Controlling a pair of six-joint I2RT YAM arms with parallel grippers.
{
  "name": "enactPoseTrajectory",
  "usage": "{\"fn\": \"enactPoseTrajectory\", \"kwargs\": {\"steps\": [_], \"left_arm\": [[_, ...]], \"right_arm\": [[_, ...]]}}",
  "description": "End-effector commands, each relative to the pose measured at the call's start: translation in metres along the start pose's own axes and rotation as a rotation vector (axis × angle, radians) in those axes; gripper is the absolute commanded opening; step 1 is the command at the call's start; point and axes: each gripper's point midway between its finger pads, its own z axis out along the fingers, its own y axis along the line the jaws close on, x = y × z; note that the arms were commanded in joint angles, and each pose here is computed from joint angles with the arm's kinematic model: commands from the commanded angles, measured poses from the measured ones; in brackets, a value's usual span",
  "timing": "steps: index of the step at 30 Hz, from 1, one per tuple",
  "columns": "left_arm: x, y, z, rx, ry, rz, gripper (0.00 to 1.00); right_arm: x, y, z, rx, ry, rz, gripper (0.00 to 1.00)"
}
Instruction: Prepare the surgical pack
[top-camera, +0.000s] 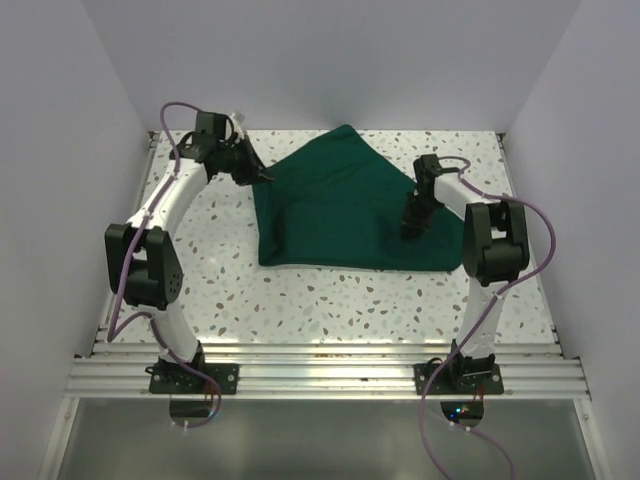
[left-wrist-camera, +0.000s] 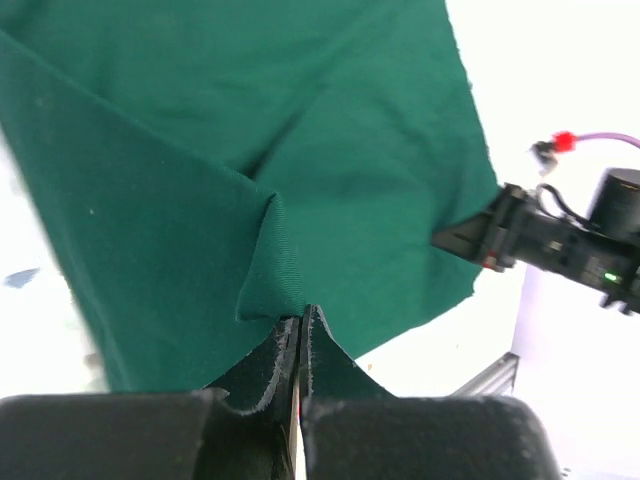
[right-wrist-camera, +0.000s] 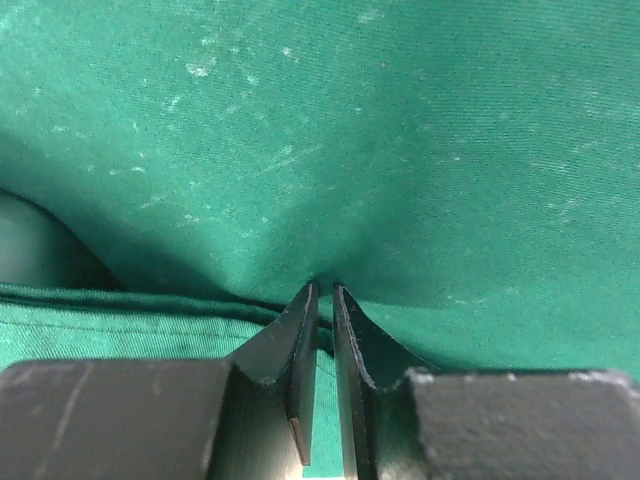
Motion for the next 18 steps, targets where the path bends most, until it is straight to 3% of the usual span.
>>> {"fn": "enactPoseTrajectory", "kwargs": {"steps": [1, 8, 18], "left_arm": [[-0.008, -0.056, -0.008, 0.114, -0.039, 0.034, 0.00], [0.035, -0.114, 0.026, 0.189, 0.063, 0.104, 0.00], [0.079, -0.152, 0.078, 0.214, 0.180, 0.145, 0.00]], "right_arm": [[0.013, -0.005, 0.026, 0.002, 0.057, -0.017, 0.15], [0.021, -0.008, 0.040, -0.006, 0.107, -0.004, 0.15], [0.022, -0.006, 0.042, -0.017, 0.125, -0.017, 0.16]]}}
